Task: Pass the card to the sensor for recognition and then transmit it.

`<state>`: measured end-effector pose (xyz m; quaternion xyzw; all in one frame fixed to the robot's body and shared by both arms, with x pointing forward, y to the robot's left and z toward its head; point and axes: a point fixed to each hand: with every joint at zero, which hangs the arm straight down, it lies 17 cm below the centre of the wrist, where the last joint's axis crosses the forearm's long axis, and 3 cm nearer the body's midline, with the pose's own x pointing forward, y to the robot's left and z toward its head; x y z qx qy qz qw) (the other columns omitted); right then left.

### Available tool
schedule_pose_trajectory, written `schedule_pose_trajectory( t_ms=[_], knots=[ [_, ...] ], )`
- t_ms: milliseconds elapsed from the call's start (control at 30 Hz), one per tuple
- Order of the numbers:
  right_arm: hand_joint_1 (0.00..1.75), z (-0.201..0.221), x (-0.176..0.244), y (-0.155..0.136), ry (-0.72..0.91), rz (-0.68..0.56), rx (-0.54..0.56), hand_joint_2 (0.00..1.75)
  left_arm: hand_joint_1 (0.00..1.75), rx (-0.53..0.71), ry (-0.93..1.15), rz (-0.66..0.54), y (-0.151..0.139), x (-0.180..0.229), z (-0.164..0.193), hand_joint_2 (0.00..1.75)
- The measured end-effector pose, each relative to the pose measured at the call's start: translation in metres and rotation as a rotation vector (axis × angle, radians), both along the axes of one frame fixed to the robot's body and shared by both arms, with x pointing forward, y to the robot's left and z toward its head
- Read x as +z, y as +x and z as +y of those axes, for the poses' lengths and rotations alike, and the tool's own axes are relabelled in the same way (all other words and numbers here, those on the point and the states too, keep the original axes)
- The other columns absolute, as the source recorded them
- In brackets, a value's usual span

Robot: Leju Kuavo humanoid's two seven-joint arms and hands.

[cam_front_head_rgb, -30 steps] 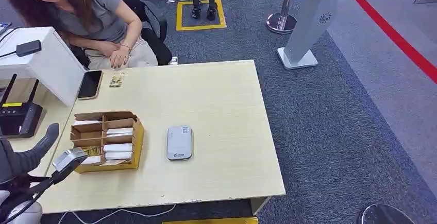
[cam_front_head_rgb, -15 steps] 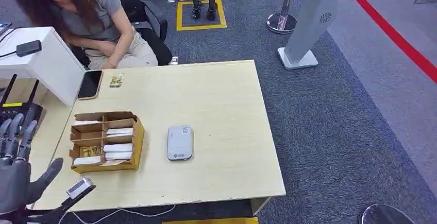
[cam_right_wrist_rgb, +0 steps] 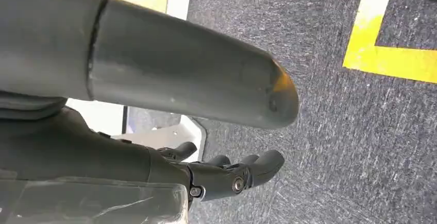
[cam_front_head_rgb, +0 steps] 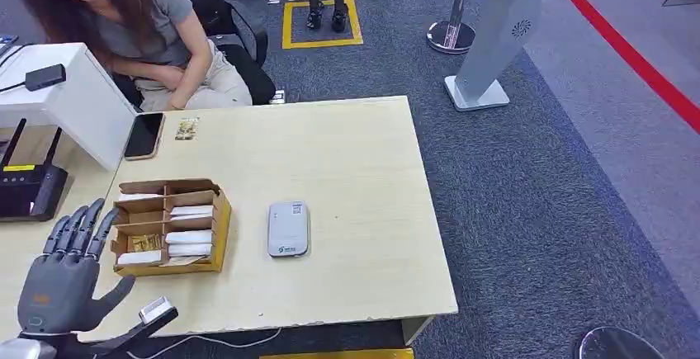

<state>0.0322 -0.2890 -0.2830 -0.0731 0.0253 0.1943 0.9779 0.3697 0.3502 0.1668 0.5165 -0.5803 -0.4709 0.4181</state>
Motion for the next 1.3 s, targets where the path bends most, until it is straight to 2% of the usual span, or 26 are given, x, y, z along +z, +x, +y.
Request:
schedule_pose_trajectory(
  t_ms=[200,400,1300],
  knots=[
    [0.00,-0.001,0.000,-0.001,-0.003,0.002,0.002,0.00,0.00,-0.035,-0.055,0.123,0.004,-0.030,-0.010,1.75],
    [0.00,-0.001,0.000,0.000,-0.004,0.002,0.010,0.00,0.00,-0.084,-0.073,0.185,0.008,-0.054,-0.032,1.75],
    [0.00,-0.001,0.000,0.000,-0.005,0.004,0.028,0.00,0.00,-0.153,-0.086,0.236,0.031,-0.078,-0.075,1.75]
  ],
)
